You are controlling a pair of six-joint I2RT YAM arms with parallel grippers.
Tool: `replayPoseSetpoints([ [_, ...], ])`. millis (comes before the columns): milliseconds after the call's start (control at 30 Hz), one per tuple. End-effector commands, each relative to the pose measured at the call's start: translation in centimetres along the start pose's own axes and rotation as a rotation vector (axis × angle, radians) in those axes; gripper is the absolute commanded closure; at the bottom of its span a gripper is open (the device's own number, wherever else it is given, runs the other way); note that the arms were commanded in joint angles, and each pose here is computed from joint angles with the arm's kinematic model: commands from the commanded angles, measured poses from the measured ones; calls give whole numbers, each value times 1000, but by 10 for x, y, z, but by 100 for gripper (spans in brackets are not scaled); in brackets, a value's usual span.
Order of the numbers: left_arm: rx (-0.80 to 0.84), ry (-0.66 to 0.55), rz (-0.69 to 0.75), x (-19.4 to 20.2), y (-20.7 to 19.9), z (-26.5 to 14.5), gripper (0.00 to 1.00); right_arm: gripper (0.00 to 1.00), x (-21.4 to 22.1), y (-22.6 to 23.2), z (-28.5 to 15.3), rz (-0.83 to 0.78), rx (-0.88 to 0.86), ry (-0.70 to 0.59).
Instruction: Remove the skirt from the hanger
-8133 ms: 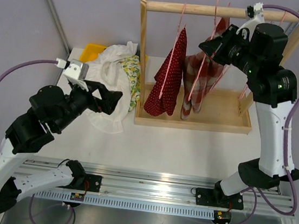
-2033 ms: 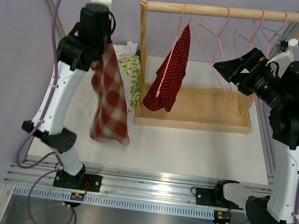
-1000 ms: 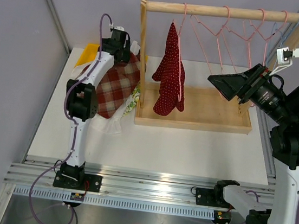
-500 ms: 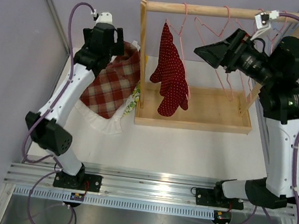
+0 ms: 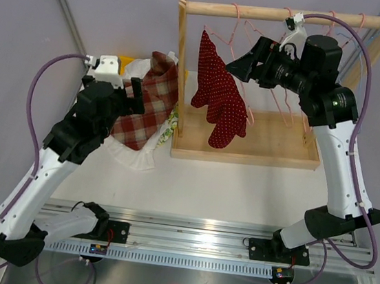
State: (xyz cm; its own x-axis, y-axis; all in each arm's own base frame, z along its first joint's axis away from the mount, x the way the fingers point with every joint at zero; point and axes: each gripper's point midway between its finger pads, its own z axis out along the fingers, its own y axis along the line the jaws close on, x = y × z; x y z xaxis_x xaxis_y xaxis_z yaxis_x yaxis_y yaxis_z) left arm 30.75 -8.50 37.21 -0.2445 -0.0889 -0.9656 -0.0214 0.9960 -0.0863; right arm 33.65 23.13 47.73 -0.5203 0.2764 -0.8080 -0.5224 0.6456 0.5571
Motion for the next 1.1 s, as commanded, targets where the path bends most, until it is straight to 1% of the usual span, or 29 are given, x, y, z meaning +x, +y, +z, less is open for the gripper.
replayPoseSetpoints([
  [0,48,-11,-45,8,1,-26,1,5,-3,-10,11,-40,38,-32],
  [200,67,16,-80,31,7,-42,1,8,11,-18,35,-37,49,10],
  [267,66,27,-86,38,9,-44,1,11,14,-21,43,-35,54,18],
  [300,69,30,-87,40,9,-45,1,20,15,-19,44,-36,50,22],
  [367,71,38,-89,46,10,-47,1,28,17,-21,48,-33,50,27],
  [400,72,38,-92,46,10,-47,1,35,16,-20,48,-35,48,23],
  [433,71,46,-90,50,10,-47,1,48,16,-21,48,-34,52,24],
  [500,72,48,-92,51,11,-49,1,63,17,-21,49,-33,55,23],
  [533,73,50,-94,51,10,-50,1,75,16,-22,48,-31,59,23],
  [633,91,50,-99,49,7,-52,1,92,14,-20,46,-31,60,15],
  [667,101,52,-96,48,5,-53,1,100,13,-19,46,-29,59,14],
  [767,148,50,-78,43,-9,-54,1,100,6,-14,43,-40,54,2],
  [800,163,46,-68,39,-15,-53,1,100,-5,-4,38,-55,33,-24],
  [867,224,28,-43,32,-35,-56,1,100,-8,-3,38,-56,38,-12],
  [900,229,24,-31,29,-40,-55,1,100,-22,10,30,-73,15,-47],
  [967,273,28,2,25,-64,-50,1,100,-24,15,25,-65,10,-43],
  [1033,356,21,9,22,-90,-49,1,100,-31,27,13,-68,-21,-68],
  [1067,396,25,16,26,-104,-46,1,100,-28,27,13,-54,-22,-59],
])
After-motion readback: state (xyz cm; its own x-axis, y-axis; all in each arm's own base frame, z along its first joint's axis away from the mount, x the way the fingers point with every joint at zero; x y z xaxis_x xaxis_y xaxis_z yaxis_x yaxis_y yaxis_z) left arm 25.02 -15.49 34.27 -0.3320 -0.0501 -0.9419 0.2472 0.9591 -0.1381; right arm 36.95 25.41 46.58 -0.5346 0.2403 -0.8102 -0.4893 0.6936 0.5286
